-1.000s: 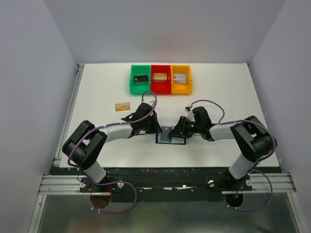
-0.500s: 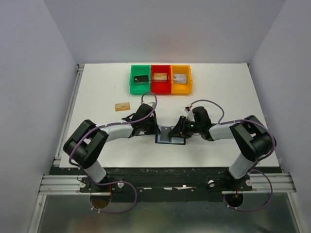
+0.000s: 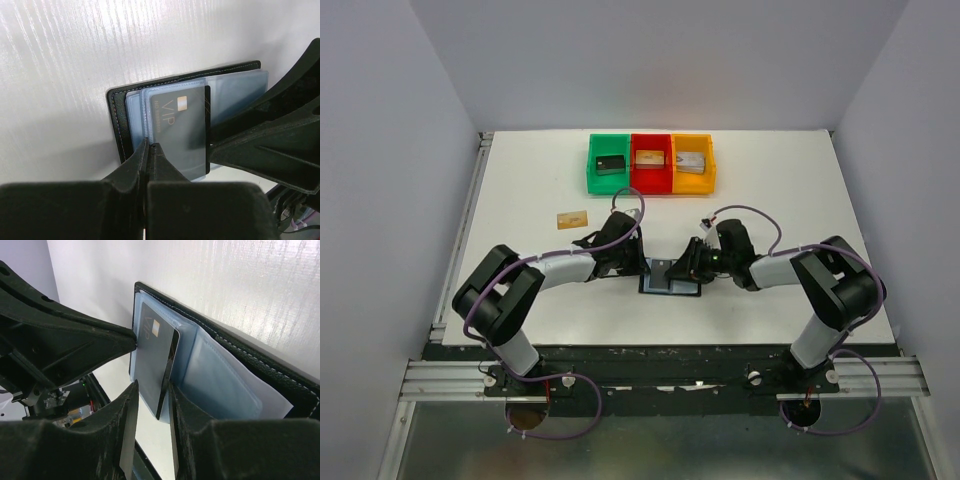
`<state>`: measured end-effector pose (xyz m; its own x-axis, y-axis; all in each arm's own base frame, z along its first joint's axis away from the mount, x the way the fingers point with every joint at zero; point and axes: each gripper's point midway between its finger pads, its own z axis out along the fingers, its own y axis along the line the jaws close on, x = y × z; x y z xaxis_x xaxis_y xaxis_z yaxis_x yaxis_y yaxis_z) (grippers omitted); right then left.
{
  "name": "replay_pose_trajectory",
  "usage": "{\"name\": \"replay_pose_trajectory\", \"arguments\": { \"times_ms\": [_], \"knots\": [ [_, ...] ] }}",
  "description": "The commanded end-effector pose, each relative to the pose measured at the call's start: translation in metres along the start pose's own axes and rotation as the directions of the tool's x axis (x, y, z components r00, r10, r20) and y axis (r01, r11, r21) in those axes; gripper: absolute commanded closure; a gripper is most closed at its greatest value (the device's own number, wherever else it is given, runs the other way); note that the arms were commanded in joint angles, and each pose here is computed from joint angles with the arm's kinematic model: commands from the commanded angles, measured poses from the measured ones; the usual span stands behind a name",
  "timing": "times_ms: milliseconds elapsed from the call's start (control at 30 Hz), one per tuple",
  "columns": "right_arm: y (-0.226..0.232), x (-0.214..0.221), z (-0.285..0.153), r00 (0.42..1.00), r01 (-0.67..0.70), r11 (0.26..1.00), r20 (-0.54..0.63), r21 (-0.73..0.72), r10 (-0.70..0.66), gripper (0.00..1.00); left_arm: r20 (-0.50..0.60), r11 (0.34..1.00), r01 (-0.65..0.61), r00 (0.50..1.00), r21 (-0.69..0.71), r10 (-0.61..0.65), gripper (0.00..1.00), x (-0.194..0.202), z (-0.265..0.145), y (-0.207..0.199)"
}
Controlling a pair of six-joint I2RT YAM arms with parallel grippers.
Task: Take the credit cards out of the card holder
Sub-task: Remove the credit card from the card holder.
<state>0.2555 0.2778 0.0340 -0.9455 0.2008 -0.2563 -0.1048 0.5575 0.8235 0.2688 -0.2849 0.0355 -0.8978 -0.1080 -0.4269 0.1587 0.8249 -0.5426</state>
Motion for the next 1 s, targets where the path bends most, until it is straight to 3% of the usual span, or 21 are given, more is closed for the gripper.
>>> {"name": "replay_pose_trajectory", "arguments": {
  "times_ms": [0,633,967],
  "knots": [
    [0.005,-0.004,-0.001,1.0,-0.012,0.998,0.025,-0.058,0.014,0.62,-0.04,0.998,-0.01,0.999,-0.064,0.007,1.0,0.012,0.006,0.015],
    [0.013,-0.001,0.006,0.998,-0.068,0.98,-0.008,-0.187,0.068,0.62,-0.055,0.999,-0.018,0.998,-0.038,0.016,1.0,0.017,0.01,0.01],
    [0.013,-0.006,0.006,0.994,-0.092,0.973,0.041,-0.213,0.103,0.62,-0.066,0.999,-0.025,0.998,-0.036,0.023,1.0,0.023,0.009,0.01]
  ]
}}
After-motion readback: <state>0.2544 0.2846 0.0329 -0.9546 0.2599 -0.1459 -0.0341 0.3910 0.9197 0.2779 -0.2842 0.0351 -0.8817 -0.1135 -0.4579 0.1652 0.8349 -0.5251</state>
